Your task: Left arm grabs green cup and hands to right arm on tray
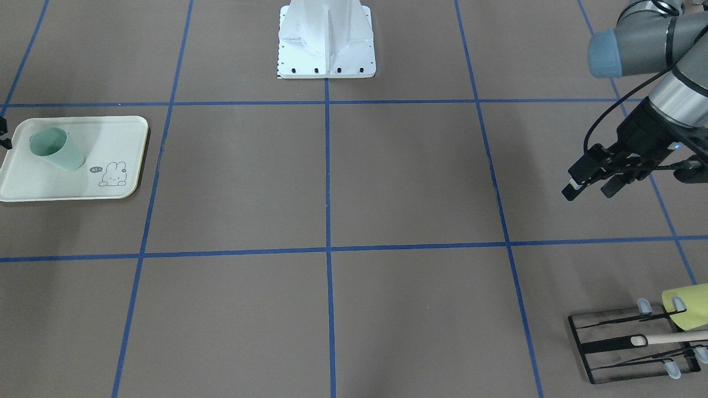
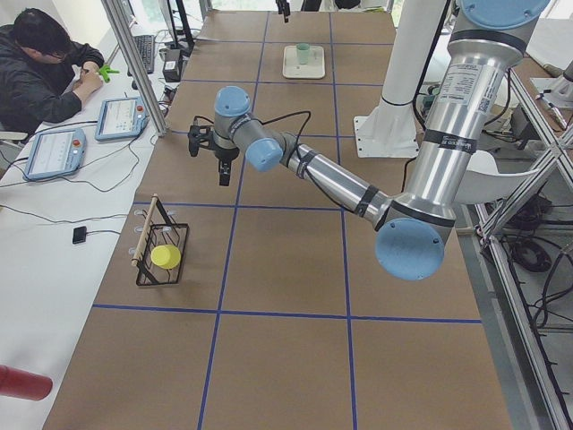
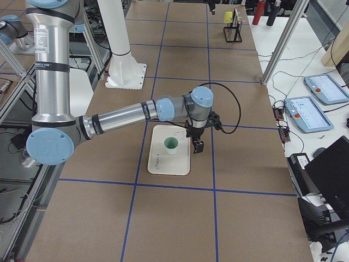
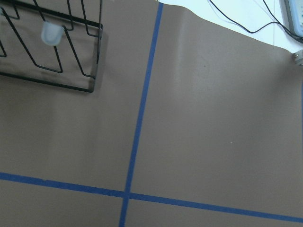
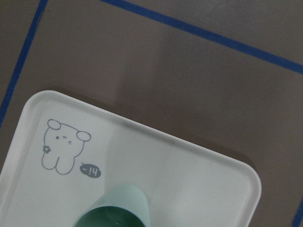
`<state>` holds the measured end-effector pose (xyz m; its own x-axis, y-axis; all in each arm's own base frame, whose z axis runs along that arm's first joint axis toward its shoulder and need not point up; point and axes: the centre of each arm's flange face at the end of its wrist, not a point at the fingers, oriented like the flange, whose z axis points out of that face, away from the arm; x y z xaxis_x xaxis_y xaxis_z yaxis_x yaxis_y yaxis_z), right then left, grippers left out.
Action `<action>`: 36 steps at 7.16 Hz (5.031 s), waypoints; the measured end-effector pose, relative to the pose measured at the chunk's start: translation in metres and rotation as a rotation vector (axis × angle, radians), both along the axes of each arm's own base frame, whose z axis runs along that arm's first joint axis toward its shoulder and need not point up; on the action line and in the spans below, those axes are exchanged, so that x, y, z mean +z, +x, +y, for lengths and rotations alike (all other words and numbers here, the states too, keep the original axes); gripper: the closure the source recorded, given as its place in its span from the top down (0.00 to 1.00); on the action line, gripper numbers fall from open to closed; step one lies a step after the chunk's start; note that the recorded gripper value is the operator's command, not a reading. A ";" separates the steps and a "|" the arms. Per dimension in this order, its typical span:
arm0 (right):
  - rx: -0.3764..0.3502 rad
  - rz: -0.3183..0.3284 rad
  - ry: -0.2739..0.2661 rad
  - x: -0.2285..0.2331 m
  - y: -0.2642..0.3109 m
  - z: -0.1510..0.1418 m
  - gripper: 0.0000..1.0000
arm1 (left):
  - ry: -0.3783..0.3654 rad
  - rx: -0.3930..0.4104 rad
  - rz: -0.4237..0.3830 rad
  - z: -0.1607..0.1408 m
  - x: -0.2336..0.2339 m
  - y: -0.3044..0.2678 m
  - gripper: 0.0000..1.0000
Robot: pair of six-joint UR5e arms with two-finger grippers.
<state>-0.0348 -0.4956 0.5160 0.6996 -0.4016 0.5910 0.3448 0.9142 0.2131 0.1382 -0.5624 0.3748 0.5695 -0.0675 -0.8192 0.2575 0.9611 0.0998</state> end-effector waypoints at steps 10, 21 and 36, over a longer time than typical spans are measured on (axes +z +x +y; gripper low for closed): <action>0.059 -0.060 -0.071 0.044 0.088 0.016 0.99 | 0.037 0.219 -0.191 0.139 0.228 -0.176 1.00; 0.252 -0.056 -0.143 0.113 0.119 0.030 0.99 | -0.015 0.202 -0.228 0.151 0.239 -0.186 1.00; 0.189 -0.054 -0.144 0.116 0.085 0.018 0.99 | 0.045 0.236 -0.261 0.131 0.226 -0.204 1.00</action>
<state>0.0505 -0.4775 0.6318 0.7200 -0.1758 0.6713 0.1564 0.9836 0.0898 -0.0662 -0.4310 0.6003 0.7557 0.1238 -0.6432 -0.0107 0.9842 0.1769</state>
